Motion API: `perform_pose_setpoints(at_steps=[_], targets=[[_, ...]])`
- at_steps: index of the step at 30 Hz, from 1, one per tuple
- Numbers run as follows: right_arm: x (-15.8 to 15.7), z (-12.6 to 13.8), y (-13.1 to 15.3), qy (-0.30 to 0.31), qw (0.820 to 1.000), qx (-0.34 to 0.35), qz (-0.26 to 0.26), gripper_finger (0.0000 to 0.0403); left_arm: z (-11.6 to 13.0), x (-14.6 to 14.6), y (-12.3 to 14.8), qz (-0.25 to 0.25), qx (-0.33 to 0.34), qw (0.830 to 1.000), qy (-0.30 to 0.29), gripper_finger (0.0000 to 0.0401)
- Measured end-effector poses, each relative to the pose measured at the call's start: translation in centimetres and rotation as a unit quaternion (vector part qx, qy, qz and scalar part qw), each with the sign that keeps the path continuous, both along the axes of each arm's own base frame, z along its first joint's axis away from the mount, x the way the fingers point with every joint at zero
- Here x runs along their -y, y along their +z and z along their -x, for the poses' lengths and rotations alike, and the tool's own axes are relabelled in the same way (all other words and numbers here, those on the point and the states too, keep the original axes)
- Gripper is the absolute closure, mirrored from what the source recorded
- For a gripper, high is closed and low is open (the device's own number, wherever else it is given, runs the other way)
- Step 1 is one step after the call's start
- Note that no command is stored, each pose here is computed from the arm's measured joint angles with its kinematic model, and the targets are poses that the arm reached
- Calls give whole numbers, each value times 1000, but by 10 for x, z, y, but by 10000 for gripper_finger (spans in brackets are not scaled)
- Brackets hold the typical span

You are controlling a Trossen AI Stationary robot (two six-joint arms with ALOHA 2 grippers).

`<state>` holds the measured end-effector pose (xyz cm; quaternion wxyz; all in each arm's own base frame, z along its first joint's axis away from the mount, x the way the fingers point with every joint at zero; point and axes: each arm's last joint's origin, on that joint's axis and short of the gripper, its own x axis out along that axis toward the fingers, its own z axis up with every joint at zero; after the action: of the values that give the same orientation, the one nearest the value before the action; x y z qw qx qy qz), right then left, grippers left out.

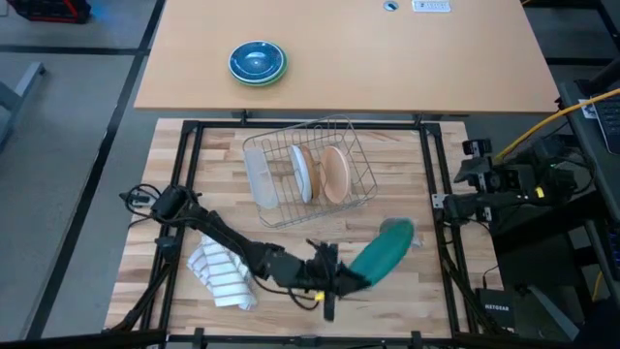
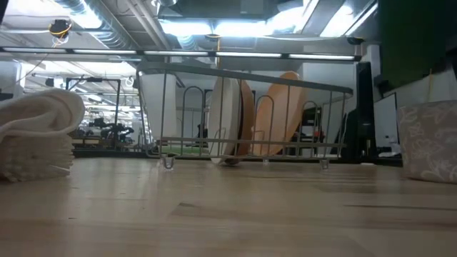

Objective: Sort dishes
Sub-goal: Put the green plate in the dish rack

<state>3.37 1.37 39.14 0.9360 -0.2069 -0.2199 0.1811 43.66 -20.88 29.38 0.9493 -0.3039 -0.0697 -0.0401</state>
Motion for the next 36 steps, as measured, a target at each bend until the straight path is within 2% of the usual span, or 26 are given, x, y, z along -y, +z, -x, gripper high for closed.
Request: perform_pose_setpoints(at_steps=[5,10,14,21,26,36], targets=[[1,8,-6,0,1000,-16,3,237,-6,-29,17,14,81,994,76,401],[1,7,-10,-2,999,-35,10,237,-15,-65,24,12,106,981,163,401],[1,5,-15,-21,998,-55,27,237,-24,-98,24,19,109,972,207,401],[4,2,-24,-62,992,-106,26,237,-33,-148,20,47,106,953,280,401],[5,1,-29,-86,988,-127,35,237,-36,-169,16,58,95,934,341,401],[6,1,-30,-110,985,-128,46,237,-39,-195,7,88,65,916,385,401]])
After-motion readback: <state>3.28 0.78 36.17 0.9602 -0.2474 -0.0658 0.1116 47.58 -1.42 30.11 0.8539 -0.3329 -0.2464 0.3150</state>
